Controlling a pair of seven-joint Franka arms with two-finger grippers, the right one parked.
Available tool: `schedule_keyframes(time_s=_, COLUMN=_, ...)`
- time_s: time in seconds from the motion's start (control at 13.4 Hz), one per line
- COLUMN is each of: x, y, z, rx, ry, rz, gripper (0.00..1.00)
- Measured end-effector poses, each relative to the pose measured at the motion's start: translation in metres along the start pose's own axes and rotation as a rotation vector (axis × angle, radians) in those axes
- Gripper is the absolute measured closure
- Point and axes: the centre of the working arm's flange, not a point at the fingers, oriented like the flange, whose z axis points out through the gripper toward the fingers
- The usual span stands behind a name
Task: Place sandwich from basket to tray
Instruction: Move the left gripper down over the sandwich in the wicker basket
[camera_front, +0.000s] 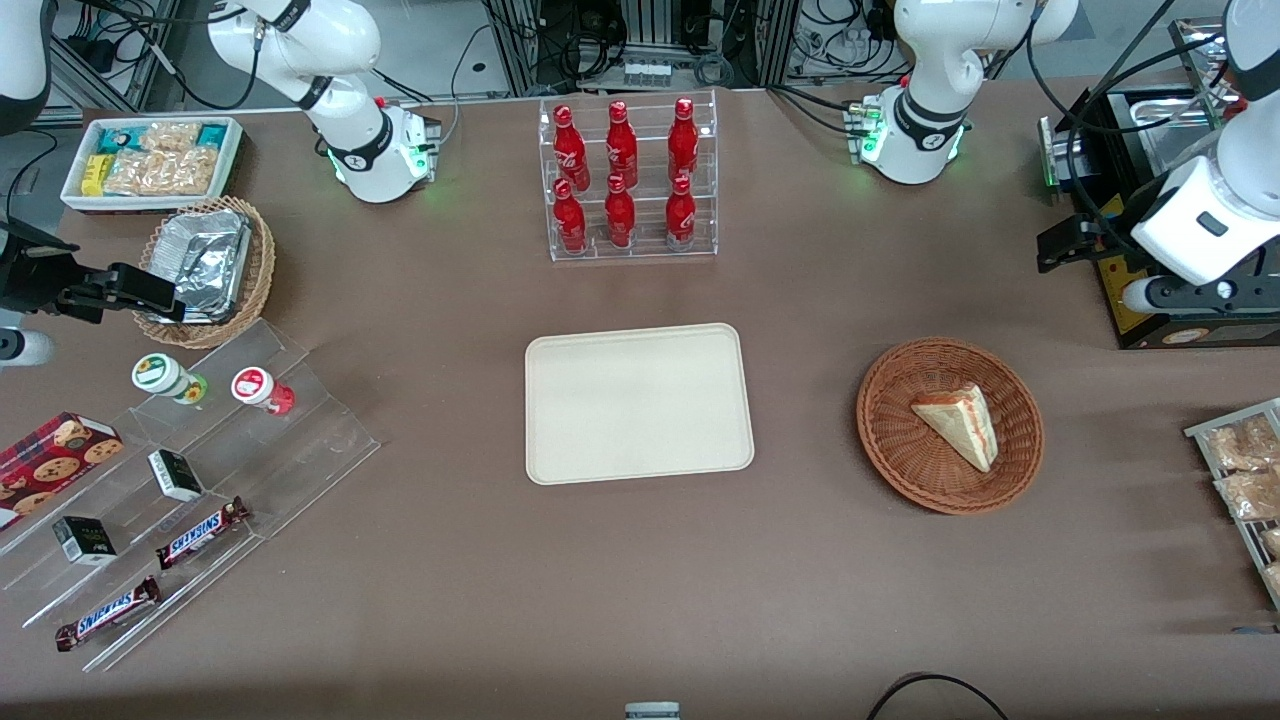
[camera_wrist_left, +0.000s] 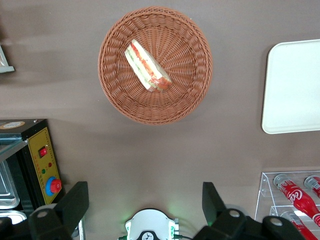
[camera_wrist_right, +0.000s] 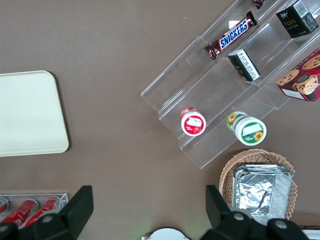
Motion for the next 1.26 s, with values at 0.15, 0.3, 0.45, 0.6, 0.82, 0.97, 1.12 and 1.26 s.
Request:
schedule_keyframes(time_s=0.15, x=0.002, y=-0.001, z=0.001, rx=0.0, ry=-0.002, rz=-0.002, gripper=0.0)
schedule_keyframes(time_s=0.3, x=0.005, y=-0.001, z=0.005, rx=0.0, ry=-0.01, rz=-0.003, gripper=0.0)
schedule_keyframes(time_s=0.45, x=0.014, y=-0.001, z=0.016, rx=0.001, ry=-0.028, rz=-0.004, gripper=0.0)
schedule_keyframes(time_s=0.6, x=0.031, y=0.0, z=0.036, rx=0.001, ry=-0.031, rz=-0.003, gripper=0.0)
schedule_keyframes(time_s=0.82, x=0.05, y=0.002, z=0.072, rx=0.001, ry=-0.035, rz=-0.002, gripper=0.0)
schedule_keyframes(time_s=0.97, x=0.059, y=0.002, z=0.097, rx=0.001, ry=-0.03, rz=-0.004, gripper=0.0)
schedule_keyframes(time_s=1.12, x=0.067, y=0.001, z=0.125, rx=0.0, ry=-0.021, rz=-0.006, gripper=0.0)
schedule_keyframes(time_s=1.26, x=0.072, y=-0.001, z=0.156, rx=-0.001, ry=-0.012, rz=-0.015, gripper=0.0)
